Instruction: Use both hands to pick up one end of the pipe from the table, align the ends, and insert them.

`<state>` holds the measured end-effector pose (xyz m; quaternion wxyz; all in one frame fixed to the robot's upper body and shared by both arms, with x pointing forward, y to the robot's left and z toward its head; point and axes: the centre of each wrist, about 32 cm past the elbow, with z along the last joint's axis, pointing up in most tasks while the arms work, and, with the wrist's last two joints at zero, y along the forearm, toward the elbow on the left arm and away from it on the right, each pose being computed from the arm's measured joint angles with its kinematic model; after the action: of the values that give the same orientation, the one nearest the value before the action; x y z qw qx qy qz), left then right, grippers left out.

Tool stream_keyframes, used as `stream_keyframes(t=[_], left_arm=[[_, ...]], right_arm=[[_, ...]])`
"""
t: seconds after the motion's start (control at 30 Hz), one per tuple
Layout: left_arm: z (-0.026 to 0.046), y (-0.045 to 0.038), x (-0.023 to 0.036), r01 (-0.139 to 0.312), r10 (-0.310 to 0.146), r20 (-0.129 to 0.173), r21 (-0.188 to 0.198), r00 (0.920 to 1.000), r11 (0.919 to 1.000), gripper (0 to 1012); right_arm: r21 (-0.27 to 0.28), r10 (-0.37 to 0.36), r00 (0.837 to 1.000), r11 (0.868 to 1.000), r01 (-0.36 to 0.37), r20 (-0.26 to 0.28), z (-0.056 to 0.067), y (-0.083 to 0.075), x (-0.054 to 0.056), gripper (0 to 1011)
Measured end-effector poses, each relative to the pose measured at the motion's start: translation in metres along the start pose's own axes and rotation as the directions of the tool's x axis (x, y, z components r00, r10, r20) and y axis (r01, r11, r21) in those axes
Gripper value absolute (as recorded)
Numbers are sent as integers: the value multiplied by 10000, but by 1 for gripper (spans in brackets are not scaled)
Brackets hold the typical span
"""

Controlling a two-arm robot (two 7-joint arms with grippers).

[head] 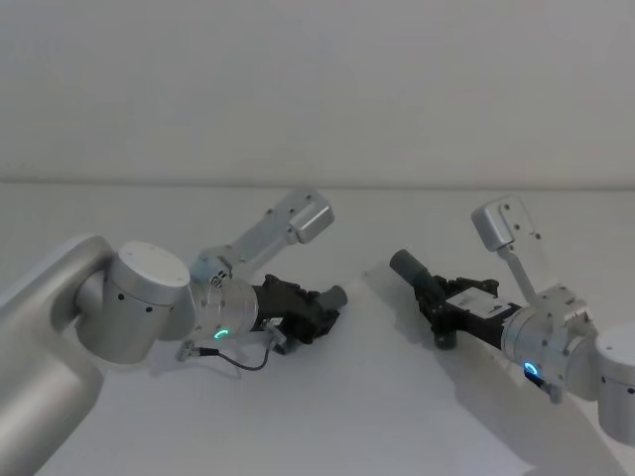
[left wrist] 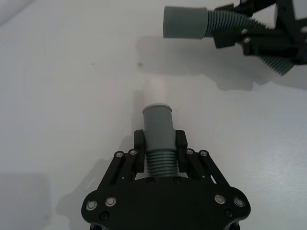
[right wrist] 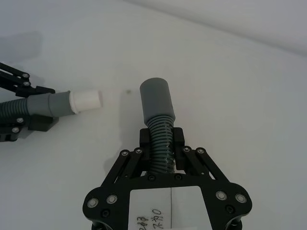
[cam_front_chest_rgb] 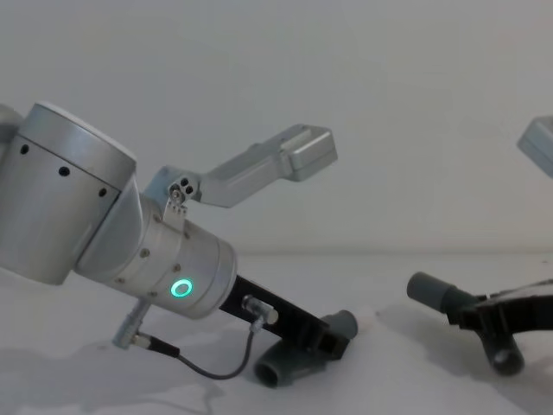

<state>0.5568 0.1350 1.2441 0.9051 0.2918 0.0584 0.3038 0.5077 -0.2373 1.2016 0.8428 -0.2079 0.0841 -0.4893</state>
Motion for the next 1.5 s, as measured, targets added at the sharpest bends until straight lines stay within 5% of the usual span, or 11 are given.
stream_keyframes(t=[0.33,0.7,0.9,1.17,1.5], left_arm=[[80,156,40,-177,244,1080,-621,9938,9979,365],[107,327,151,316,-37,2086,-1302,9780,9910,365],[108,398,227,787,-383,2612,-1461,9645,9861,365],[123,525,367,1524,-947,3369,-1489,9368,9771,365],[131,596,480,2122,-1467,3895,-1305,9093,9685,365]], right_arm=[[913,280,9946,9951,-372,1000,94,-82,62,265],[1037,1014,9702,9865,-1266,2202,119,-235,257,264],[905,1516,9493,9790,-1826,2752,107,-322,382,264],[699,2233,9160,9630,-2602,3334,85,-436,539,264],[576,2920,8799,9399,-3365,3750,87,-527,659,264]])
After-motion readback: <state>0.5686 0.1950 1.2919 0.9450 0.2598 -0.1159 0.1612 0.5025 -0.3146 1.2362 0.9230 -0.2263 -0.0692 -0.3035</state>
